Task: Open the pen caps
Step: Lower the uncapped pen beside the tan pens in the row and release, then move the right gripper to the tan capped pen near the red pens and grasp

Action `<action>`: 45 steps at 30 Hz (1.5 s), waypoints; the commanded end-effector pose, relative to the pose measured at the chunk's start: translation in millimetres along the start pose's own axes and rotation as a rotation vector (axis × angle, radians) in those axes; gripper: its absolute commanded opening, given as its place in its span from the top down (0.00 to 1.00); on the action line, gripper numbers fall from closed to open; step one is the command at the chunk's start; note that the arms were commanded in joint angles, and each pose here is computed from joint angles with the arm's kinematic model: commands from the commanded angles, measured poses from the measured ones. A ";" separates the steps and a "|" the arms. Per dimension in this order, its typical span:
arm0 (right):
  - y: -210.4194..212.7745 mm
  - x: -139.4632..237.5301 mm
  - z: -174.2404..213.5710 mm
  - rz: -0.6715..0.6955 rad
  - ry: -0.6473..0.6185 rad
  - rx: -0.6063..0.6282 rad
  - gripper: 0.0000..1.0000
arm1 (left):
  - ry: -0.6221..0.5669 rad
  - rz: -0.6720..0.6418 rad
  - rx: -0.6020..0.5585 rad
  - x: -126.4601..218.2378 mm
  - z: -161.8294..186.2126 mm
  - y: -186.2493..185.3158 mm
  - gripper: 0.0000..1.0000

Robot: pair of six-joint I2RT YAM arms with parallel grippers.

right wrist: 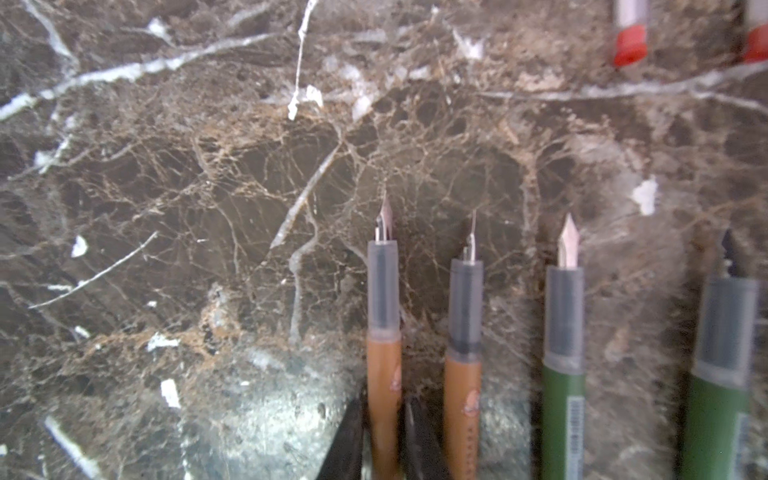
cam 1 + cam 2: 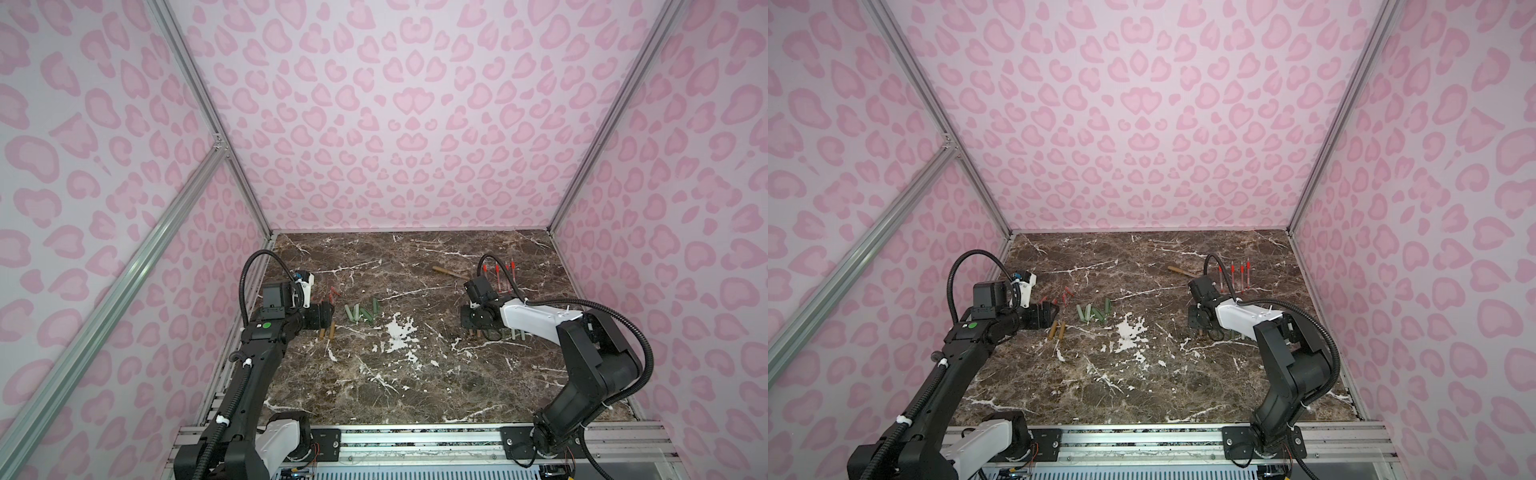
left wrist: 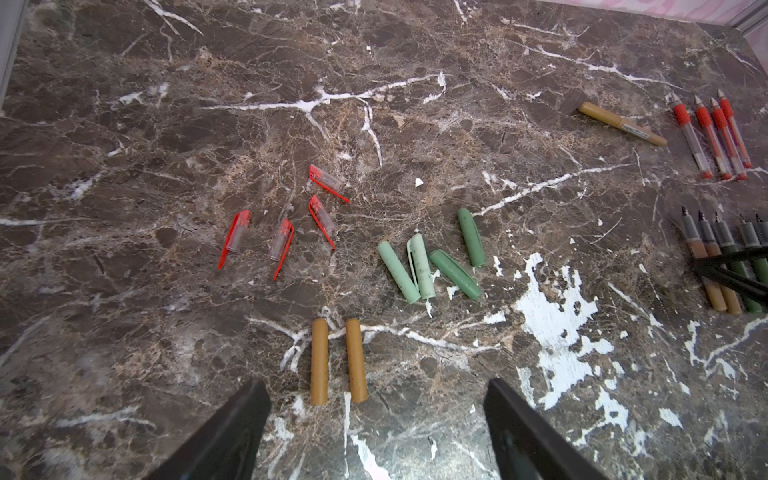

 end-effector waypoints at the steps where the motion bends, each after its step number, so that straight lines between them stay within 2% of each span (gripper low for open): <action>1: -6.1 3.2 5.4 0.047 0.035 0.009 0.75 | -0.010 0.003 0.002 -0.2 -2.6 0.5 0.15; 9: 7.7 52.5 -22.0 -0.014 -0.051 0.055 0.69 | -0.013 -0.004 -0.003 1.6 -2.5 1.0 0.14; 13: 18.1 71.3 -46.0 -0.062 -0.106 0.123 0.57 | -0.029 0.001 0.004 4.8 -5.8 0.7 0.13; 15: 22.2 70.2 -60.4 -0.041 -0.120 0.161 0.52 | -0.032 0.004 -0.004 3.7 -3.3 0.4 0.12; 22: 42.3 39.2 -108.4 -0.047 -0.049 0.292 0.42 | -0.050 -0.002 -0.004 11.4 -4.5 -0.3 0.08; 28: 53.7 0.5 -141.9 -0.081 0.012 0.323 0.40 | -0.054 -0.011 0.008 14.7 -2.8 1.8 0.02; 37: 66.1 -56.3 -154.7 -0.093 0.131 0.392 0.42 | -0.067 -0.016 0.017 17.6 -2.9 3.7 0.01; 45: 69.4 -75.5 -152.9 -0.087 0.171 0.411 0.42 | -0.073 -0.022 0.026 18.5 -3.2 5.6 0.02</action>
Point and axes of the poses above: each gripper's point midway between its finger pads, its own x axis back along the fingers, its own y axis along the line the jaws close on, z = x × y, the point moved 9 cm from there along x, back along the fingers, and after that the axes turned 11 degrees about -x, right-handed, at the moved point
